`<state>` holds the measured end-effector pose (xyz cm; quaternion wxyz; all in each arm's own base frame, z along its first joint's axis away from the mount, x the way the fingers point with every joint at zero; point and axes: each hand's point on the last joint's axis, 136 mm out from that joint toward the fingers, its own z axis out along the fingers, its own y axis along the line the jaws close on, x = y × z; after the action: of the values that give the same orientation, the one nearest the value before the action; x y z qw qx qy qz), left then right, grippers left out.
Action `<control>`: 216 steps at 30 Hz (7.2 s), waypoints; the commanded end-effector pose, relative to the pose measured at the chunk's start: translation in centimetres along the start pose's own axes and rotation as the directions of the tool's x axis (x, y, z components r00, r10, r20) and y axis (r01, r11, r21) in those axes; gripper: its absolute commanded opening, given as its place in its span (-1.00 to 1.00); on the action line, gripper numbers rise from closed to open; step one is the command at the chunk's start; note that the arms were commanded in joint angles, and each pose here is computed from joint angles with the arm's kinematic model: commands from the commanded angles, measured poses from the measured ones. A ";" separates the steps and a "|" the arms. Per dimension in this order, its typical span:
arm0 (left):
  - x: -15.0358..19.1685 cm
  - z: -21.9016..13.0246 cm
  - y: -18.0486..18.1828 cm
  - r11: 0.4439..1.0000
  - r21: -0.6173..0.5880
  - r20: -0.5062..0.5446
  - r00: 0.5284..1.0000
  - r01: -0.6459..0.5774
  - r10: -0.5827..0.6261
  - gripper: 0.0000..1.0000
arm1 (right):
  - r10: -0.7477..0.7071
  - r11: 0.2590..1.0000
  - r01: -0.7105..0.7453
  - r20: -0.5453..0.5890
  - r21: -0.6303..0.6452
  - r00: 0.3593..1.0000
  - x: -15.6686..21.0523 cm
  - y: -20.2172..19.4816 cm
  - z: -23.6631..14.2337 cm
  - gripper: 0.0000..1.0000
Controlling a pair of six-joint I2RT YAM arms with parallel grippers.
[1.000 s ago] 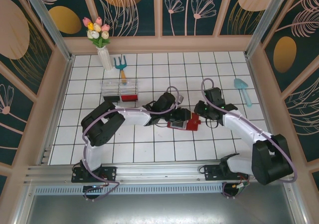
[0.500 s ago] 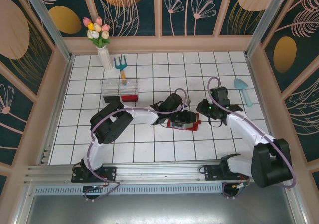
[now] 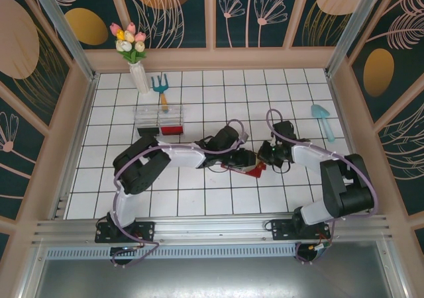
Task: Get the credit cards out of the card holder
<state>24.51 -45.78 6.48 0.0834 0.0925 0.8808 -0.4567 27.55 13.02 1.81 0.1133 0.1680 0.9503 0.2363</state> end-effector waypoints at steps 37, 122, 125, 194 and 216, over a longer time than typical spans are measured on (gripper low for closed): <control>-0.5 -4.6 10.4 0.953 -0.282 0.130 0.988 0.113 -0.079 -0.60 | 0.022 0.947 -0.047 -0.084 -0.317 0.996 3.5 5.0 0.0 -0.67; 0.0 -3.5 11.5 0.934 -0.320 0.093 0.986 0.162 -0.139 -0.86 | -0.082 0.916 0.046 -0.072 -0.399 0.994 2.0 4.3 0.3 -0.52; 0.1 -3.4 11.5 0.934 -0.320 0.090 0.986 0.161 -0.139 -0.86 | -0.102 0.909 0.059 -0.081 -0.412 0.991 2.2 5.0 0.7 -0.52; -8.2 -22.2 -5.7 0.940 0.258 0.413 0.905 -0.223 0.102 -0.40 | -0.430 0.388 0.406 0.227 -0.827 0.874 -0.6 23.2 -16.2 -1.00; -8.3 -23.1 -6.1 0.918 0.316 0.419 0.903 -0.241 0.093 -0.54 | -0.507 0.350 0.396 0.183 -0.849 0.842 1.4 23.8 -15.2 -1.00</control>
<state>30.02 -31.01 25.07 0.2707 0.0716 0.7545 -0.5936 28.77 26.84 25.43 0.1825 -0.1630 0.7277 0.6408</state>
